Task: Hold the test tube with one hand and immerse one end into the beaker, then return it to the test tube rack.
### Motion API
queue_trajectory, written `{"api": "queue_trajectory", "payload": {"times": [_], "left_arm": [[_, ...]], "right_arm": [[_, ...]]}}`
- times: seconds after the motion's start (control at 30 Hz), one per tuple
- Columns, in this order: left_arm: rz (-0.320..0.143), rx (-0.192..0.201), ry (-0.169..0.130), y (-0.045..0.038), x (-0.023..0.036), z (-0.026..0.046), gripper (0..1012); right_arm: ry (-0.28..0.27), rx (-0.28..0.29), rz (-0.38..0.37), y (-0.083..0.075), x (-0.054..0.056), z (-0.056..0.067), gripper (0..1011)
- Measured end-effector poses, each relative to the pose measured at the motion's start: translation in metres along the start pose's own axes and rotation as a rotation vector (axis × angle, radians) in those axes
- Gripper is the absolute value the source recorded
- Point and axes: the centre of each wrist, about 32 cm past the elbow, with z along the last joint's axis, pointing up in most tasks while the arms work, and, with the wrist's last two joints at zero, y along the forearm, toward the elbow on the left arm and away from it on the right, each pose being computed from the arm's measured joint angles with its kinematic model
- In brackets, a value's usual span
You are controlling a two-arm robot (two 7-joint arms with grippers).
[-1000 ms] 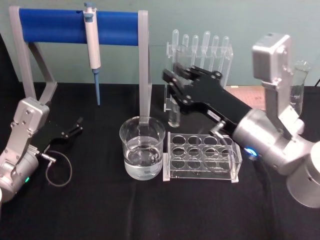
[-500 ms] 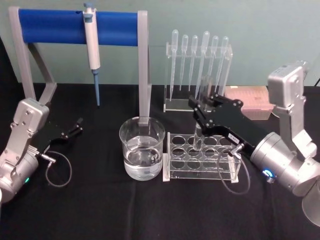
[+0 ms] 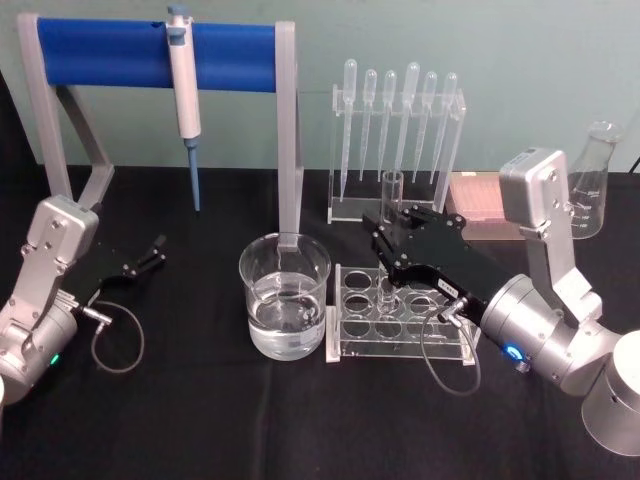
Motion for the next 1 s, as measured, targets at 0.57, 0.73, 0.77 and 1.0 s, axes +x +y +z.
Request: {"api": "queue_trajectory", "payload": {"times": [0.57, 0.73, 0.77, 1.0], "left_arm": [[0.0, 0.0, 0.0, 0.0, 0.0, 0.0, 1000], [0.0, 0.0, 0.0, 0.0, 0.0, 0.0, 1000], [0.0, 0.0, 0.0, 0.0, 0.0, 0.0, 1000], [0.0, 0.0, 0.0, 0.0, 0.0, 0.0, 1000]], "right_arm": [[-0.027, -0.071, -0.006, 0.004, -0.003, -0.024, 227], [-0.044, -0.1, 0.003, 0.006, -0.003, -0.027, 228], [-0.052, -0.107, 0.006, 0.006, -0.003, -0.027, 227], [-0.075, -0.128, 0.008, 0.005, -0.003, -0.028, 327]]}}
